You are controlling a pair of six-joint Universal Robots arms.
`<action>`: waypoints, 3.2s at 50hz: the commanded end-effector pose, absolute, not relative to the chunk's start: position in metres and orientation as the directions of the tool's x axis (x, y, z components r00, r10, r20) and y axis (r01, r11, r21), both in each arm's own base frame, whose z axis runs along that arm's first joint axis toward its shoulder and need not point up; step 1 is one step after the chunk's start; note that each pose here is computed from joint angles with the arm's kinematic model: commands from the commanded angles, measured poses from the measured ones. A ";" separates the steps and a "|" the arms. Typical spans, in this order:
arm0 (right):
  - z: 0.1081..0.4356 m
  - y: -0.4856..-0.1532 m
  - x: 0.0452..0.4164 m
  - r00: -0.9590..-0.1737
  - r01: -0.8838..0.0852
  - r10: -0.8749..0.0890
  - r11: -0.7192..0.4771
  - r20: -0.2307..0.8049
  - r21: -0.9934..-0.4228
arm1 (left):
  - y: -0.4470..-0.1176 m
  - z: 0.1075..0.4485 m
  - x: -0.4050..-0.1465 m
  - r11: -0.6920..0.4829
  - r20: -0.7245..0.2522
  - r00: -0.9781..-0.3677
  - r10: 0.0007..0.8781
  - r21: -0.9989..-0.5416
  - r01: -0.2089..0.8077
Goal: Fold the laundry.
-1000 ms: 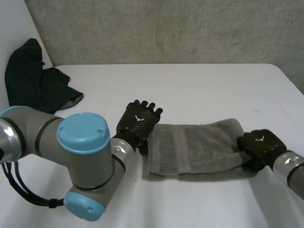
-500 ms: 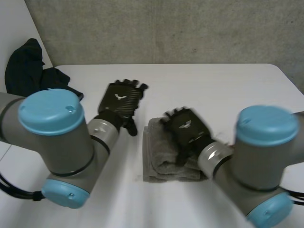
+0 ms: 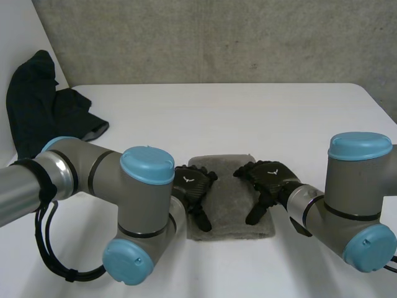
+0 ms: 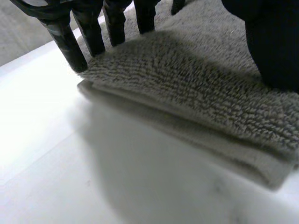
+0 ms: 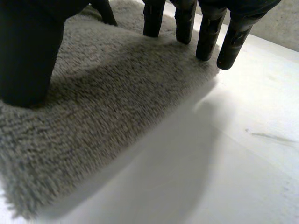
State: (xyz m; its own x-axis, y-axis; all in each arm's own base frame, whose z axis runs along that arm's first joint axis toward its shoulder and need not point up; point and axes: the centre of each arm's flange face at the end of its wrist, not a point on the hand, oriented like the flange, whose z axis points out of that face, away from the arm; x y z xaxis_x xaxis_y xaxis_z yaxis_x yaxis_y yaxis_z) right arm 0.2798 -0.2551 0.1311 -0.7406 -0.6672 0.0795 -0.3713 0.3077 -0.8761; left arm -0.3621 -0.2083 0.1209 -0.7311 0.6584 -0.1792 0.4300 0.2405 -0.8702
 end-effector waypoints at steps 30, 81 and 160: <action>0.126 -0.227 0.227 -0.841 -0.126 -0.505 0.532 -0.194 -0.837 | -0.189 0.277 -0.344 0.105 0.011 -0.563 0.826 -0.986 0.133; 0.142 -0.350 0.297 -0.821 -0.086 -0.567 0.232 -0.063 -0.969 | -0.193 0.261 -0.344 0.140 0.027 -0.569 0.822 -0.978 0.156; 0.290 -0.448 0.068 -0.815 -0.573 0.010 0.136 0.579 -0.808 | -0.281 0.289 -0.291 -0.013 -0.055 -0.765 0.642 -0.998 0.061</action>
